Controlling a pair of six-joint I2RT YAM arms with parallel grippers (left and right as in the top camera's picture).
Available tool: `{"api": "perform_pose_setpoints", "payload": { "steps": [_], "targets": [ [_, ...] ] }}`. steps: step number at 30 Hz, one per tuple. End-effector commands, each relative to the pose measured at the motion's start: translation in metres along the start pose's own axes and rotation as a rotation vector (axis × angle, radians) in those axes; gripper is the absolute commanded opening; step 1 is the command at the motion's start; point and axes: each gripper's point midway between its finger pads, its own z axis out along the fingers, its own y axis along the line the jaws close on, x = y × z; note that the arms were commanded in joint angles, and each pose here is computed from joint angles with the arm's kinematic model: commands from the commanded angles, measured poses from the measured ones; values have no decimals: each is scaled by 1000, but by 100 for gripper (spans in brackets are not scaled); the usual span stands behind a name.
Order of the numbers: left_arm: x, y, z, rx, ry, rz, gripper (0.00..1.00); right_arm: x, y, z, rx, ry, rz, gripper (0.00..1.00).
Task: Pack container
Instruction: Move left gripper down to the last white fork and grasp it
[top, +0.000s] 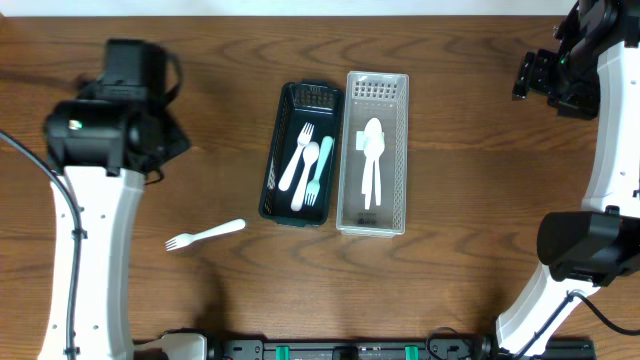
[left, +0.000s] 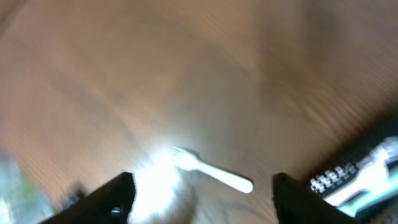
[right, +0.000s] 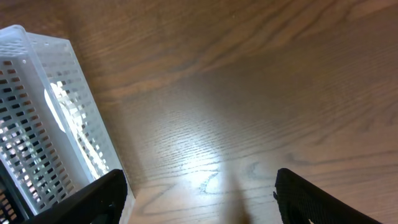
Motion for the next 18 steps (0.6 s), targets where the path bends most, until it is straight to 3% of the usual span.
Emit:
{"api": "perform_pose_setpoints", "payload": {
  "steps": [1,4,7,12,18],
  "targets": [
    [15,23,25,-113,87,-452,79,-1,-1,0,4,-8,-7,80],
    [35,30,50,-184,138,-678,81,-3,0,0,2,-16,-8,80],
    [55,20,81,-193,185,-799,84,-4,0,0,2,-18,-8,80],
    [90,-11,143,-98,291,-869,84,-4,0,0,2,-18,-11,80],
    [122,-13,187,-75,320,-913,84,-3,0,0,3,-13,-17,80]
  ]
}}
